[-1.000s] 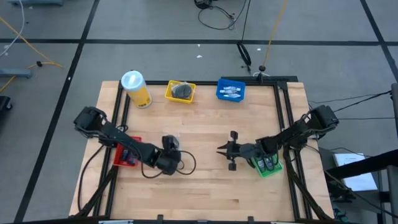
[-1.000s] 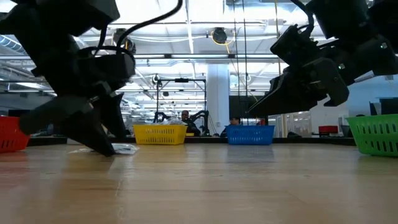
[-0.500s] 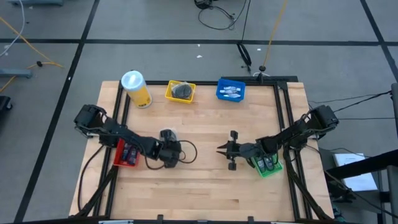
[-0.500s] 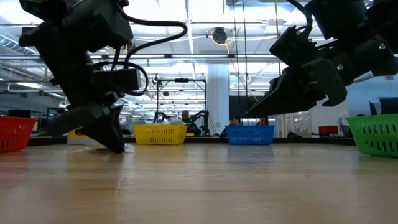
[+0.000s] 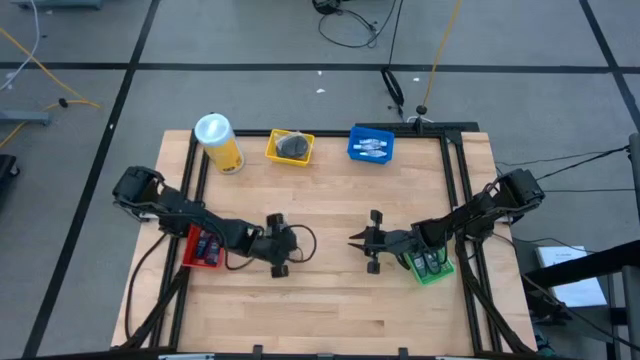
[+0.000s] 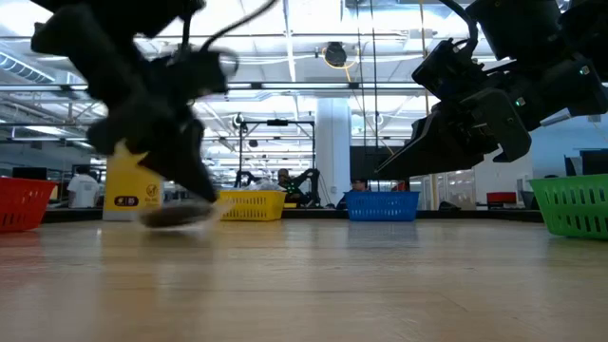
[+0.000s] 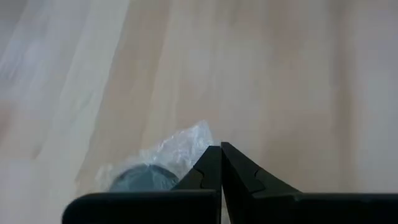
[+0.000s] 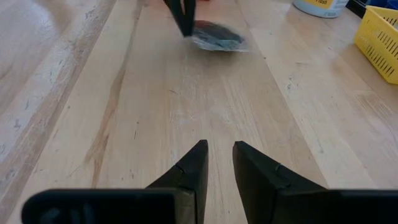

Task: Pick & Place Travel size toiletries
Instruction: Put the black hairbrush into the yellow bin

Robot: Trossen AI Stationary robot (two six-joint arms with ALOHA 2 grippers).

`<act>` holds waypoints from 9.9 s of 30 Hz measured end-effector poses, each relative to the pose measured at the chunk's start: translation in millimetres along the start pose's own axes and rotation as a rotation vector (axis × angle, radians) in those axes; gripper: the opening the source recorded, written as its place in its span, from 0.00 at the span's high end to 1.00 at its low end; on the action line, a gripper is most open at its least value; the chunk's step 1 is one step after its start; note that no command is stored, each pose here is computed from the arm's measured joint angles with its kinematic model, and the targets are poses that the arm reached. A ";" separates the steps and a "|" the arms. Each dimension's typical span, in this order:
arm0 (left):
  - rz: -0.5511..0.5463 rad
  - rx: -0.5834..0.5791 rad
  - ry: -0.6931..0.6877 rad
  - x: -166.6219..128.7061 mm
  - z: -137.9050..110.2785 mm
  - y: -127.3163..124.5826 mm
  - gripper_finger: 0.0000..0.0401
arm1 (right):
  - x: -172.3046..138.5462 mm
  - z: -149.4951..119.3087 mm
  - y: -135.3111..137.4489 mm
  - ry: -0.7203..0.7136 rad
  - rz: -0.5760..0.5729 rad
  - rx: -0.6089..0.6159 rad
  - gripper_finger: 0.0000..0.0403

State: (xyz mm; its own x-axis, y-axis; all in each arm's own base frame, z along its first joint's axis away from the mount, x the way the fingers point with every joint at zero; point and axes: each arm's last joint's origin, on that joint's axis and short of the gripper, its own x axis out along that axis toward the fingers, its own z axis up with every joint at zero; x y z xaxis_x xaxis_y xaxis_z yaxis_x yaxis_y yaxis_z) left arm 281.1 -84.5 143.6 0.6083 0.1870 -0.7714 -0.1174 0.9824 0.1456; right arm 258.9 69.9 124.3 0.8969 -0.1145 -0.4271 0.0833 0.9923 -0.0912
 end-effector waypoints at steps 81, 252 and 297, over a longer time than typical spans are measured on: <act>-0.029 -0.112 0.023 13.8 -4.5 13.3 0.45 | -2.9 1.9 10.8 -0.020 0.179 -0.054 0.52; 0.283 -0.178 -0.287 -19.5 54.7 100.0 0.90 | 8.5 5.0 -50.9 0.023 0.151 0.281 0.49; 0.189 -0.618 -0.248 -44.9 42.4 317.3 0.38 | 7.0 -1.0 -21.8 0.011 0.111 0.138 0.47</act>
State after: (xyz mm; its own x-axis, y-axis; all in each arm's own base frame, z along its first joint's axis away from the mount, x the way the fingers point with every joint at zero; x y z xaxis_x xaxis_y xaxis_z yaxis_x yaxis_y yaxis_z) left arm 249.8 218.9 250.7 0.6864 0.4223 -0.5921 -0.6202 0.7650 -0.1733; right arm 262.9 47.5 122.3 0.8991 -0.0035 -0.4378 0.0434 0.9957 0.0814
